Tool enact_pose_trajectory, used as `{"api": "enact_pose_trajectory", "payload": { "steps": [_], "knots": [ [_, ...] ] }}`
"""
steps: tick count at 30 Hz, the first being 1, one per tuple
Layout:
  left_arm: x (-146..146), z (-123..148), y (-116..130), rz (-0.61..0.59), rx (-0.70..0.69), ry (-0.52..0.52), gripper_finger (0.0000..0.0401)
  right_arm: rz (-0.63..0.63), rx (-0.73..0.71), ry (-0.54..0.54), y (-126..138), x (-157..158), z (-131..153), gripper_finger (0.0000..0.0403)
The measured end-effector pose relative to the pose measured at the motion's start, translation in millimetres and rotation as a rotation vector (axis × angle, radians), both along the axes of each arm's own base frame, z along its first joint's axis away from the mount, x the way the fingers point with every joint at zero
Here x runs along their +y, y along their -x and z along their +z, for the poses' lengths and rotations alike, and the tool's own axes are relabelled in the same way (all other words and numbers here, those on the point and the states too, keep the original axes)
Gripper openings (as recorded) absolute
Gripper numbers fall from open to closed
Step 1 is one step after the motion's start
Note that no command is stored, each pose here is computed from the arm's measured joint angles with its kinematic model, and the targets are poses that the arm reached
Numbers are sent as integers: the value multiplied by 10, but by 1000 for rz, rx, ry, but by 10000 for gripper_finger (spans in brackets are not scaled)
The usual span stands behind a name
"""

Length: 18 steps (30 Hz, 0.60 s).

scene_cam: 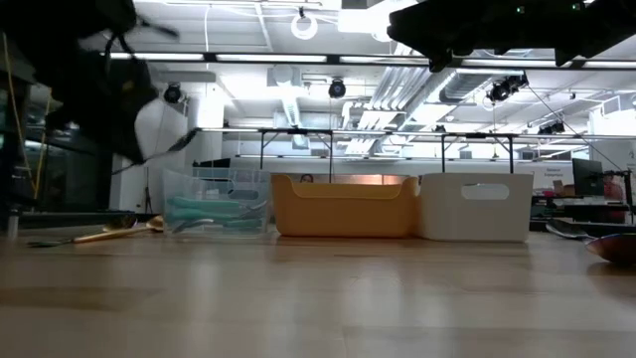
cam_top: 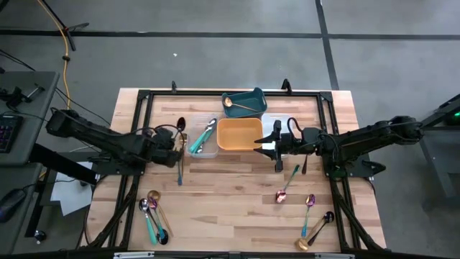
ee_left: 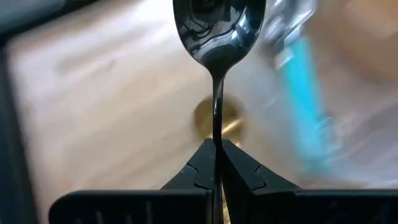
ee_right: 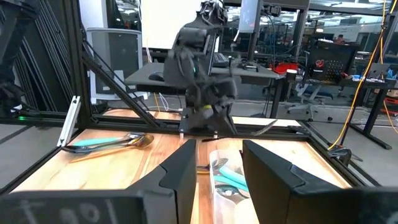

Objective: Sort silverware by color (type)
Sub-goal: Put the silver spoon in the orange bin

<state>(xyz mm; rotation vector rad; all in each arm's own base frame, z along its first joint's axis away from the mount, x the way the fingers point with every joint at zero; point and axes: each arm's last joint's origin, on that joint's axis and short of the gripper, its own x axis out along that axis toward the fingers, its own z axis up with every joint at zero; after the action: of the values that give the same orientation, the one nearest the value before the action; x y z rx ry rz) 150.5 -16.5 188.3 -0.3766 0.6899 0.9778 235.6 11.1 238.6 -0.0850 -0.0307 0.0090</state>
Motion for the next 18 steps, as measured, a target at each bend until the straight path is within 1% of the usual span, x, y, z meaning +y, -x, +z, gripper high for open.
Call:
{"api": "enact_pose_trajectory", "payload": {
  "steps": [6,10,12,15,18],
  "knots": [
    [-155,273,-97,-180,-196,-178,5,0,2,-6,0,0,-1,124],
    [-298,422,-217,-322,-291,-308,5,1,10,-37,0,0,-9,124],
    [-352,447,-288,-394,-334,-364,5,1,15,-46,0,0,-14,124],
    [-384,424,-389,-520,-419,-411,5,2,19,-63,-1,0,-19,124],
    [-357,383,-469,-634,-537,-436,5,2,26,-85,-11,1,-34,124]
  ]
}}
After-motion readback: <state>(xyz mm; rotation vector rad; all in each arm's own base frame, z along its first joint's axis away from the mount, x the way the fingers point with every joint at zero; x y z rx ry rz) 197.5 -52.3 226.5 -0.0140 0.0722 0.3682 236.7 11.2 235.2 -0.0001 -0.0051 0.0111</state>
